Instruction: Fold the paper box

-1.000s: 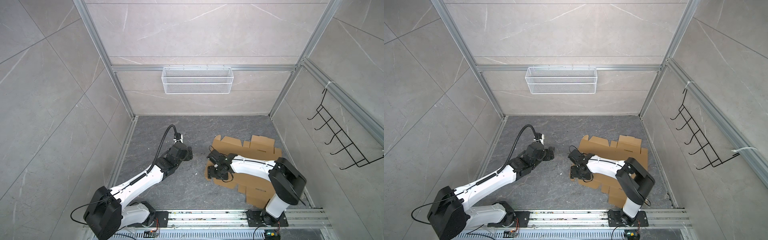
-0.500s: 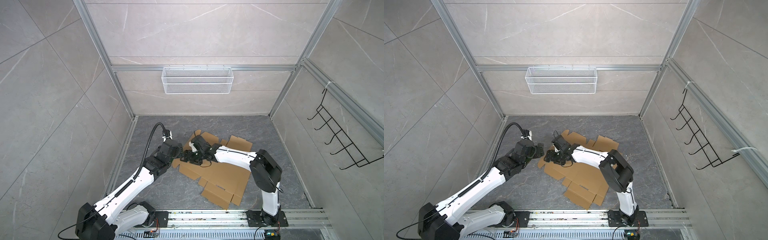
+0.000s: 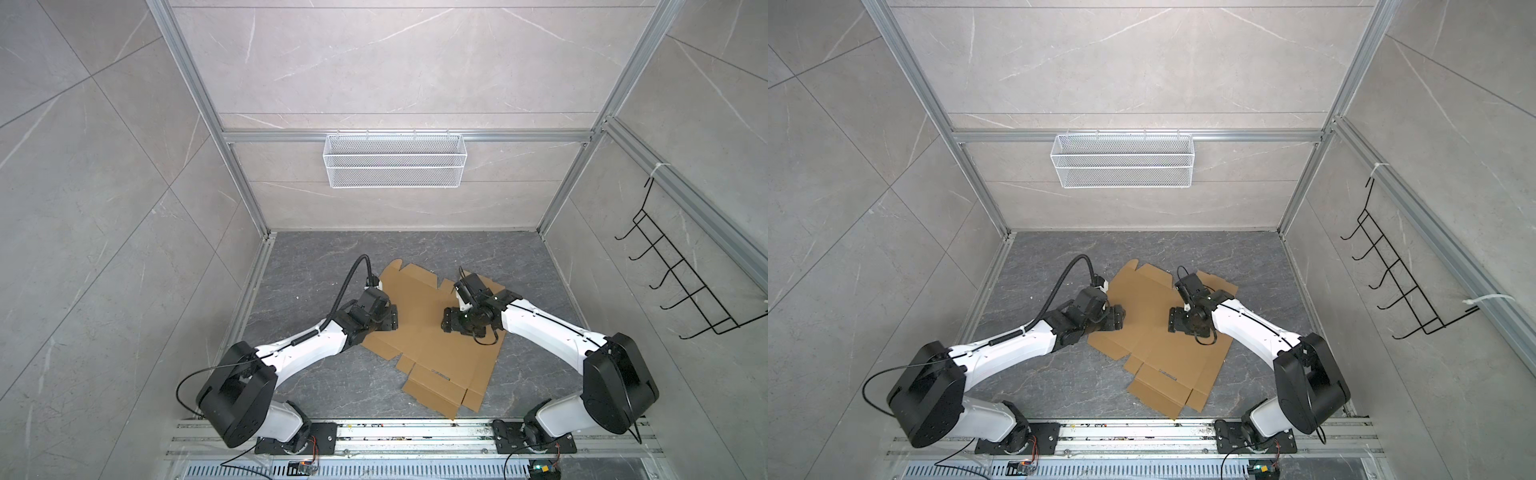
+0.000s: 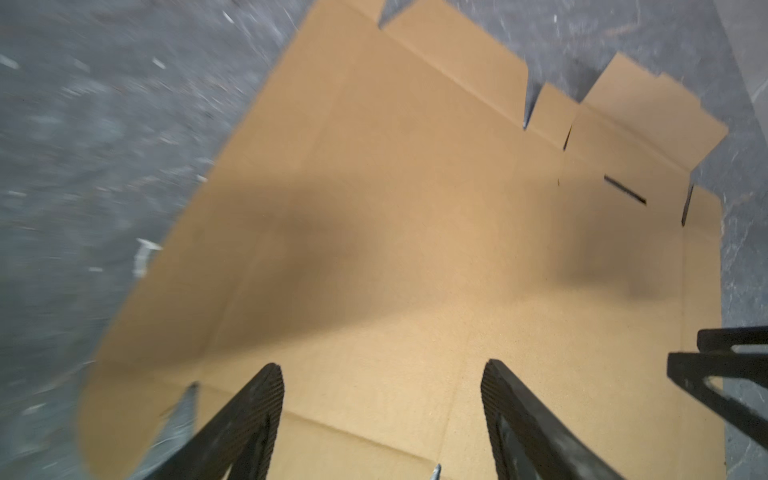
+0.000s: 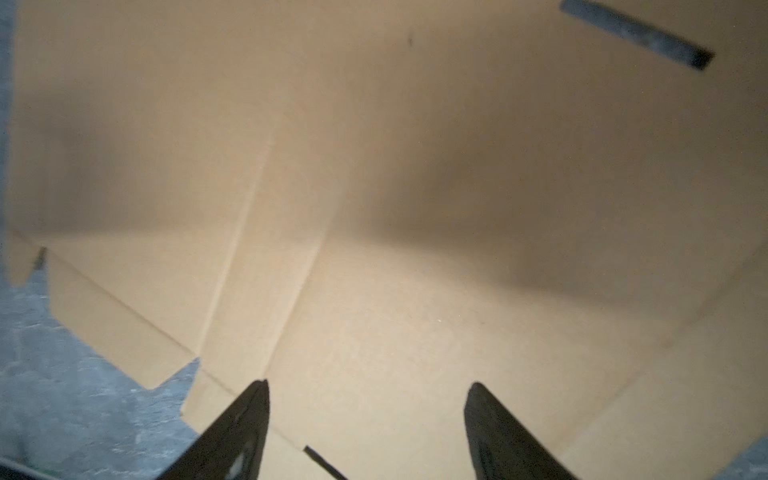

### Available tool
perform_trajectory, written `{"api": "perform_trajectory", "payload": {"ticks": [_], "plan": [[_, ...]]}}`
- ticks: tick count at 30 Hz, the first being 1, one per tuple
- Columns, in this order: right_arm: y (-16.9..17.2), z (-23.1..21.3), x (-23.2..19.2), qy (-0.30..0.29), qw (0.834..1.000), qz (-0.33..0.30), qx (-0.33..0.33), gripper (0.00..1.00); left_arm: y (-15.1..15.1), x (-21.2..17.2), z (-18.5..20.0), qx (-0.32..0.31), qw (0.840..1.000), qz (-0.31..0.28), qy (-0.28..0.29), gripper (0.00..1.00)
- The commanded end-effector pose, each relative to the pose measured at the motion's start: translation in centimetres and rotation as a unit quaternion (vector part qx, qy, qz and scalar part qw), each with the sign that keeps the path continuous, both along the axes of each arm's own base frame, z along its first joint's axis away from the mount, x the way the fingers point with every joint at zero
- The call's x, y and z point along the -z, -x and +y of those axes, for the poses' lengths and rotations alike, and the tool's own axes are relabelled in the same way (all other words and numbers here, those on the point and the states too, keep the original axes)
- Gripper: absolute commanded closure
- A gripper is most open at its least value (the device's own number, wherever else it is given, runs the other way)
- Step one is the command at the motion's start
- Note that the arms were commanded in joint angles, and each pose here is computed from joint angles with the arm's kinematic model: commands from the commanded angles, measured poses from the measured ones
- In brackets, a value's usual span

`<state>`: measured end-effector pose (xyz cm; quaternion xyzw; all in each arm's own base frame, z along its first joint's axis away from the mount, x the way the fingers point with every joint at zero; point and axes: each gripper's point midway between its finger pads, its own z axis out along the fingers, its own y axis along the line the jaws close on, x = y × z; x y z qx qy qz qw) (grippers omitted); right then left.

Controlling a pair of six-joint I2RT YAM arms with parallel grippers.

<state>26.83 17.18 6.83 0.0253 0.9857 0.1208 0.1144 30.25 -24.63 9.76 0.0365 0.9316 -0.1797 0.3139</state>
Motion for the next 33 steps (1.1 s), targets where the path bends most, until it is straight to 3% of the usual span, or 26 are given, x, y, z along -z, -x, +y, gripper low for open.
{"api": "perform_trajectory", "payload": {"ticks": [1,9,15,22,28,33], "plan": [[1.7,-0.7,1.7,0.007,1.000,0.027,0.000,0.24,-1.6,-1.9,-2.7,0.005,0.998,-0.020,0.056,0.22],[0.8,0.4,4.3,-0.005,0.999,0.041,0.013,0.25,-1.5,0.8,-2.5,0.000,0.999,-0.002,0.043,0.22],[-2.5,1.0,4.8,0.030,0.999,0.017,-0.011,0.25,-0.6,2.4,-0.3,-0.025,0.999,-0.018,0.034,0.22],[-7.3,3.5,5.1,0.031,0.999,-0.008,-0.028,0.25,1.2,4.3,0.6,-0.046,0.997,0.025,0.052,0.23],[-11.1,6.7,3.8,-0.001,0.999,-0.029,-0.044,0.25,2.5,5.1,0.2,-0.052,0.995,0.045,0.070,0.23],[-12.2,8.3,0.1,-0.062,0.995,-0.052,-0.058,0.25,2.8,2.4,0.9,-0.047,0.997,0.026,0.054,0.24]]}}
